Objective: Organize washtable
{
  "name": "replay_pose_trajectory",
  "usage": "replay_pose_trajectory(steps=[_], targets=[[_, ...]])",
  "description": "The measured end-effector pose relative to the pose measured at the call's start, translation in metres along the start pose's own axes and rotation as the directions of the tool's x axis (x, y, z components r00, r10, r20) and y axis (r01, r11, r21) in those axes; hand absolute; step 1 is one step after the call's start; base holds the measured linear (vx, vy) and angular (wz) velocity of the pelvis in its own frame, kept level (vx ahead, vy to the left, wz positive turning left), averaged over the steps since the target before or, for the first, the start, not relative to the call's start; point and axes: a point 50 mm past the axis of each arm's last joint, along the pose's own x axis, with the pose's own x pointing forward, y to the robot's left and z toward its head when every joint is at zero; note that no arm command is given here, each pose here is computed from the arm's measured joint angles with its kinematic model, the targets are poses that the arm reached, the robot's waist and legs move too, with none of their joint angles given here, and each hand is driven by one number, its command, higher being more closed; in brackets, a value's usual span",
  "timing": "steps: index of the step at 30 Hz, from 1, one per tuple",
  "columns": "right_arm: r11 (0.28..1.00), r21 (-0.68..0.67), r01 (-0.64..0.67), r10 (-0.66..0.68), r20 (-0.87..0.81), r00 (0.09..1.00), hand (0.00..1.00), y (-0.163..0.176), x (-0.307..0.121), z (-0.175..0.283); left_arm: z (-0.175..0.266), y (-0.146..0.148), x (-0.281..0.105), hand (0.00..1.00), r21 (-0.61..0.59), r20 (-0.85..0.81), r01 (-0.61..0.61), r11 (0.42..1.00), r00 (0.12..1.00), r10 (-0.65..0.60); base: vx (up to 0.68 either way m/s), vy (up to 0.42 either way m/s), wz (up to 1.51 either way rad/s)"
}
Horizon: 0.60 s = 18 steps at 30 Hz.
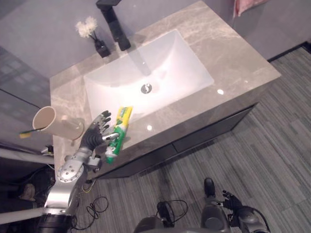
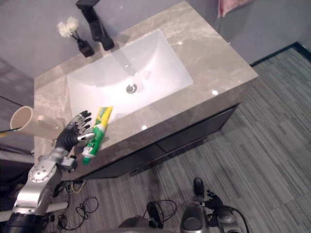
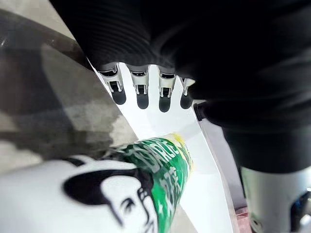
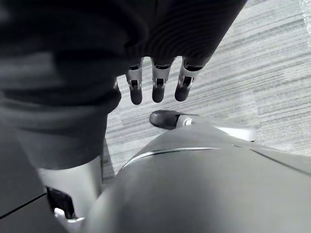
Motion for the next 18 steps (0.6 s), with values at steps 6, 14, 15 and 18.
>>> replay_pose_trajectory(steps=[6, 14, 15, 18], targets=[[1.000, -0.006, 0.009, -0.009, 0.017, 1.000, 0.00, -0.004, 0.000, 0.003, -0.001, -0.002, 0.007, 0.00, 0.002, -0.008, 0.016, 1.000, 1.000, -0.016, -0.01, -0.003, -0.12], [0.999, -0.047, 0.014, -0.012, 0.036, 0.999, 0.00, -0.010, 0.002, 0.012, 0.005, 0.000, 0.009, 0.00, 0.080, -0.031, 0.115, 0.990, 0.993, -0.113, -0.02, -0.011, -0.08], [0.999, -0.047, 0.013, -0.011, 0.038, 0.999, 0.00, -0.010, 0.002, 0.012, 0.005, -0.001, 0.009, 1.00, 0.091, -0.040, 0.138, 0.986, 0.990, -0.135, -0.02, -0.016, -0.04], [0.999, -0.051, 0.013, -0.011, 0.043, 0.999, 0.00, -0.011, 0.002, 0.014, 0.006, 0.001, 0.008, 1.00, 0.111, -0.061, 0.178, 0.978, 0.983, -0.172, -0.02, -0.006, -0.03]])
